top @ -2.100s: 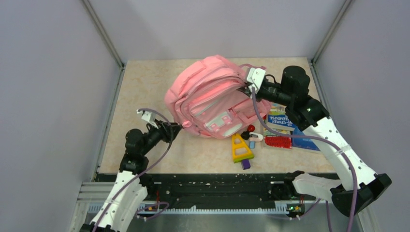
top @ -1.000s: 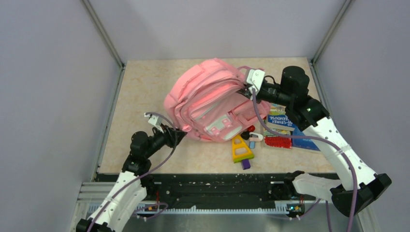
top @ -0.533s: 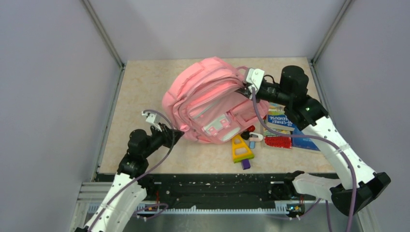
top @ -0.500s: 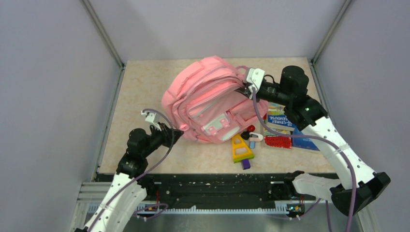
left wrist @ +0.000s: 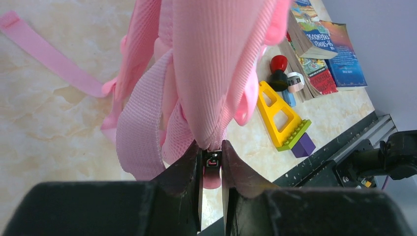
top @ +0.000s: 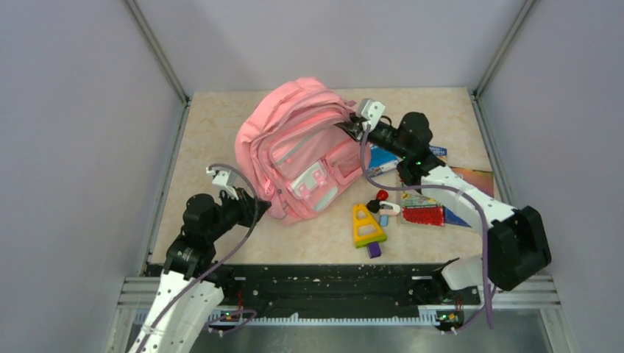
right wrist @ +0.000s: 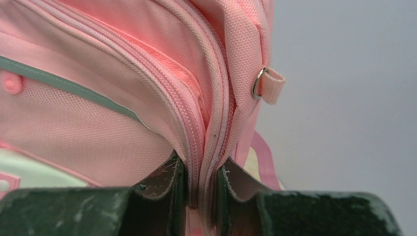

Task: Pack the student bag
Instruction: Unzip the student bag at the center of the board.

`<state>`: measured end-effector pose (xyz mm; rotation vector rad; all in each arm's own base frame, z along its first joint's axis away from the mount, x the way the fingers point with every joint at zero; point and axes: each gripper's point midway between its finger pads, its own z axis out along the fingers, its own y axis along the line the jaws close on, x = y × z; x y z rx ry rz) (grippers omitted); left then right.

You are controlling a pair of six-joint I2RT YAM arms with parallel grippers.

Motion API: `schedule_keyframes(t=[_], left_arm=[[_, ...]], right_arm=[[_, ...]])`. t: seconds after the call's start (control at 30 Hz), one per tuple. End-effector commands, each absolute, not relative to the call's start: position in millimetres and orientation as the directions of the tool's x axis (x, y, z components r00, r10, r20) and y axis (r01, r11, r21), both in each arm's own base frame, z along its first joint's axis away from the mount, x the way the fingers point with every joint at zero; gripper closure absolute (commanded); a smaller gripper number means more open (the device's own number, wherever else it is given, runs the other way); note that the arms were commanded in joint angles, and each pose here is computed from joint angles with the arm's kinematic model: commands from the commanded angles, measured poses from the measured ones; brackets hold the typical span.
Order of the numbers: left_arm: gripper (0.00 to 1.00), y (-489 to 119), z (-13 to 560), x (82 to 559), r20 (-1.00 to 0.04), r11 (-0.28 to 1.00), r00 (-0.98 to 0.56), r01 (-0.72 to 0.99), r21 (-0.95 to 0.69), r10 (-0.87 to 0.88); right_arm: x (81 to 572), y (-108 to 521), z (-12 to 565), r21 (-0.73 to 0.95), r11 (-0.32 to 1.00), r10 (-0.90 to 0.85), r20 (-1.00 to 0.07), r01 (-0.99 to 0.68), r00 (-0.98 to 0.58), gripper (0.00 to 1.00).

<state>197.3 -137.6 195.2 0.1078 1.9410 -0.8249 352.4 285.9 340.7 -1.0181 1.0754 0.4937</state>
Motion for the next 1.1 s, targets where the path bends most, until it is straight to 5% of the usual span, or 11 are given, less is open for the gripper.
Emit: schedule_keyframes(t=[0.0,0.1,0.2,0.47,0.77,1.07], left_arm=[[1.00,-144.9,243.2,187.9,-0.876,0.717,-0.404,0.525,-0.458,-0.264],[1.00,-144.5,240.7,185.4,-0.884,0.720,-0.401,0.537,-0.440,-0.242],[1.00,-145.4,242.7,183.4,-0.894,0.716,-0.389,0.557,-0.421,-0.223],[1.00,-156.5,266.4,182.1,-0.939,0.663,-0.304,0.671,-0.331,-0.161],[1.00,-157.4,273.9,190.5,-0.972,0.664,-0.218,0.715,-0.218,-0.084],[1.00,-153.8,274.9,202.5,-0.978,0.695,-0.197,0.693,-0.192,-0.074]], right_arm=[[359.8,274.8,423.4,-0.459,0.669,0.073,-0.742,-0.584,0.666,0.77],[362.5,268.9,416.2,-0.395,0.709,0.121,-0.748,-0.585,0.652,0.50],[362.3,263.9,414.8,-0.320,0.727,0.166,-0.778,-0.608,0.607,0.34],[388.4,241.3,391.2,0.057,0.808,0.247,-0.937,-0.587,0.248,0.09],[358.2,234.0,371.4,0.287,0.793,0.359,-0.933,-0.537,0.033,0.05],[301.7,334.7,338.2,0.102,0.617,0.137,-0.990,-0.780,-0.022,0.04]])
